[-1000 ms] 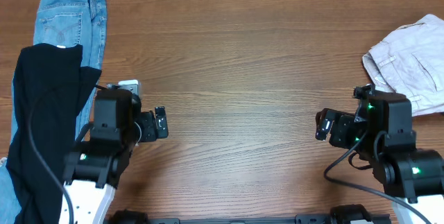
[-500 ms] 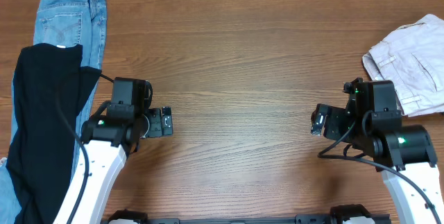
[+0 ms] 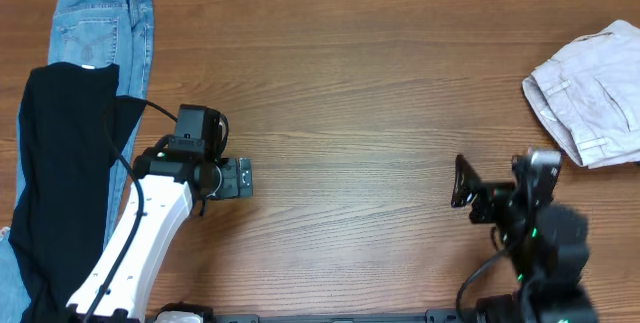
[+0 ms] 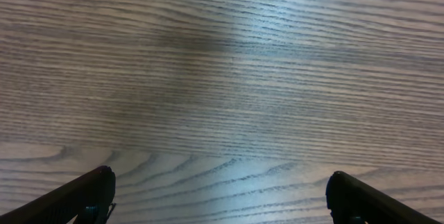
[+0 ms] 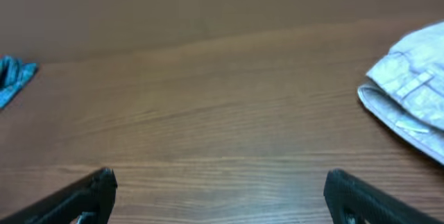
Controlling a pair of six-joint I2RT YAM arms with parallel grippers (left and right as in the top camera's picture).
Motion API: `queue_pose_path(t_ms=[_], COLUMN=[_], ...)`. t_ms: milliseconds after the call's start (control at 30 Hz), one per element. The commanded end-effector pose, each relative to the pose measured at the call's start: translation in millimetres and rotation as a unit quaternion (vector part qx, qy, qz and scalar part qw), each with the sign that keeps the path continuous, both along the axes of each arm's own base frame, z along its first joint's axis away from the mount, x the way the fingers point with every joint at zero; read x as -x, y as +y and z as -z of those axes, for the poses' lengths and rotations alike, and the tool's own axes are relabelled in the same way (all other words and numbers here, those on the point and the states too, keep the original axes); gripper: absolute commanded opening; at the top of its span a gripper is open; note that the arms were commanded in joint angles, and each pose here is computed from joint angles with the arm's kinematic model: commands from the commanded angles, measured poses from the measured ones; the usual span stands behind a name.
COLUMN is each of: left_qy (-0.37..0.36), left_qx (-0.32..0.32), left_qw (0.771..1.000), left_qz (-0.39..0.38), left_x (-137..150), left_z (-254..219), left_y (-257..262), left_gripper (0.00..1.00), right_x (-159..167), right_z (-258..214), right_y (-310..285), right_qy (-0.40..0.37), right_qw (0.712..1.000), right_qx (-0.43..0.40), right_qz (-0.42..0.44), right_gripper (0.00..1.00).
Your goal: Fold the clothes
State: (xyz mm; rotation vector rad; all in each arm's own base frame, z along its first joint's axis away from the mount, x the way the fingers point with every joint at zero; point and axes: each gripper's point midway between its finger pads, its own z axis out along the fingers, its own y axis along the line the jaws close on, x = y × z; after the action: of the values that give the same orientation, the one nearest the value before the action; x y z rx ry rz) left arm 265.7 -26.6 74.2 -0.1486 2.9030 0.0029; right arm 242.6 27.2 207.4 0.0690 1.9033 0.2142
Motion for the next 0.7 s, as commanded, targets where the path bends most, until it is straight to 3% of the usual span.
queue_pose_path(t_ms=[0,367,667], left_qy=[0.007,0.007,0.007], left_qx=[-0.011,-0.011,-0.011], left_qw=[1.0,1.0,1.0], left_qz=[0.009,0.009,0.009], left_x=[0.4,0.5,0.5], left_z=[4.6,4.8,4.8], left_y=[1.9,1.9,1.9], left_gripper=[1.0,1.0,1.0], right_x=[3.3,0.8,-2.7], right_z=[17.1,21.4,38.0], right_y=[0.1,0.5,-3.2], right_qy=[-0.046,-0.166,-0.157], right_qw=[0.999,0.986,0.986], right_qx=[0.005,0.018,0.047], right_qz=[-0.003,-0.007,-0.002], right_gripper=[1.0,1.0,1.0])
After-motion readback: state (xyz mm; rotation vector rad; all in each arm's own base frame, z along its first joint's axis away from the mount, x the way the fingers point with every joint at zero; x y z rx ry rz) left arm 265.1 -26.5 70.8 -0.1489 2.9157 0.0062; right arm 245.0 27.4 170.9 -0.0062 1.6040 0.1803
